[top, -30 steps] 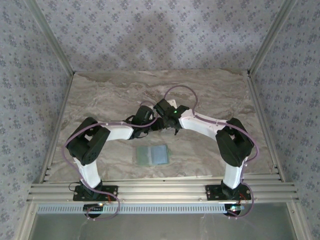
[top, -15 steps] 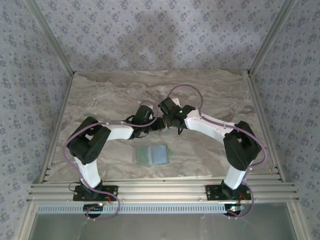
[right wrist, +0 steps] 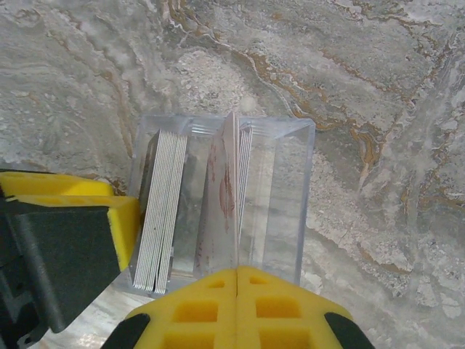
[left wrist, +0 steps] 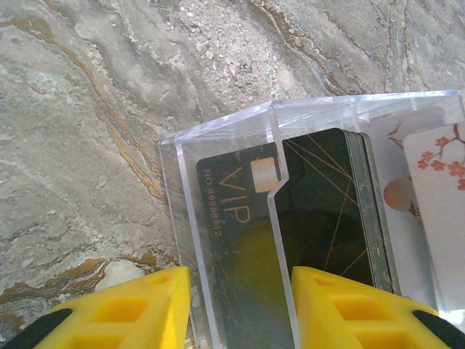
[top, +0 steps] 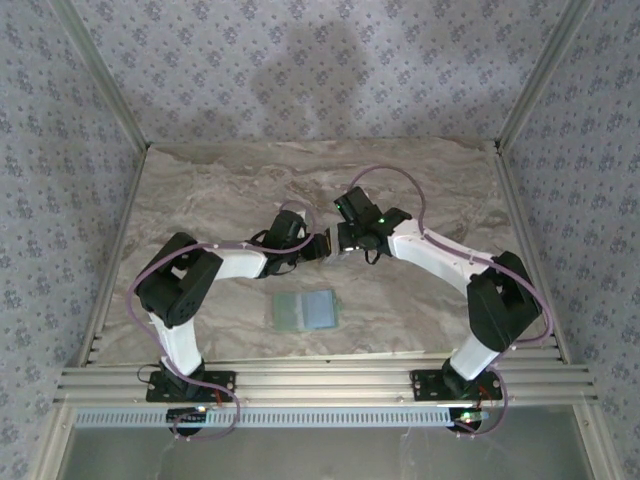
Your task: Put the credit cards into the card holder
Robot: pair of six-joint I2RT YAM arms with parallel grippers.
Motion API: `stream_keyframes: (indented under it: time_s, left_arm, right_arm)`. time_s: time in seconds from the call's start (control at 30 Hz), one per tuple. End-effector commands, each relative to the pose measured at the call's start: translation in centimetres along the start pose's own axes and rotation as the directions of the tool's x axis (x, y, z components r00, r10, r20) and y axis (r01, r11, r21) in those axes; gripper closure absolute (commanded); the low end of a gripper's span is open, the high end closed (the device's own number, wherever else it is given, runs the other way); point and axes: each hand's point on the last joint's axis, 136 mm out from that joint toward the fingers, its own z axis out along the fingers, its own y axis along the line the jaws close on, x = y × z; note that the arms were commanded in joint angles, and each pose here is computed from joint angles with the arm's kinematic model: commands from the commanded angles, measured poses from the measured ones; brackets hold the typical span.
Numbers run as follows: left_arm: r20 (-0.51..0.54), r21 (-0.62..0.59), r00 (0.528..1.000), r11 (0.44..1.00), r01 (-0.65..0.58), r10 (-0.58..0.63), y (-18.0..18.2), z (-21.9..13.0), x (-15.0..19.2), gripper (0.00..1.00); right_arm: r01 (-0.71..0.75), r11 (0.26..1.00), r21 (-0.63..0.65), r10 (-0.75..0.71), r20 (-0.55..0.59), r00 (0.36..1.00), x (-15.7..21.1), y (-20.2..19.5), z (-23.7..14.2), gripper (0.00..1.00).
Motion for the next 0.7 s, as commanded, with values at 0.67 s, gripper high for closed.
stream_keyframes:
  time_s: [0.67]
  left_arm:
    - [-0.119,-0.177,0.992,0.984,0.031,-0.053,5.8,0.7,4.2,0.6]
  right_arm:
    - [-0.077,0.997,0.029,0.077,0.001,0.997,0.4,-2.9,-0.1,1.0]
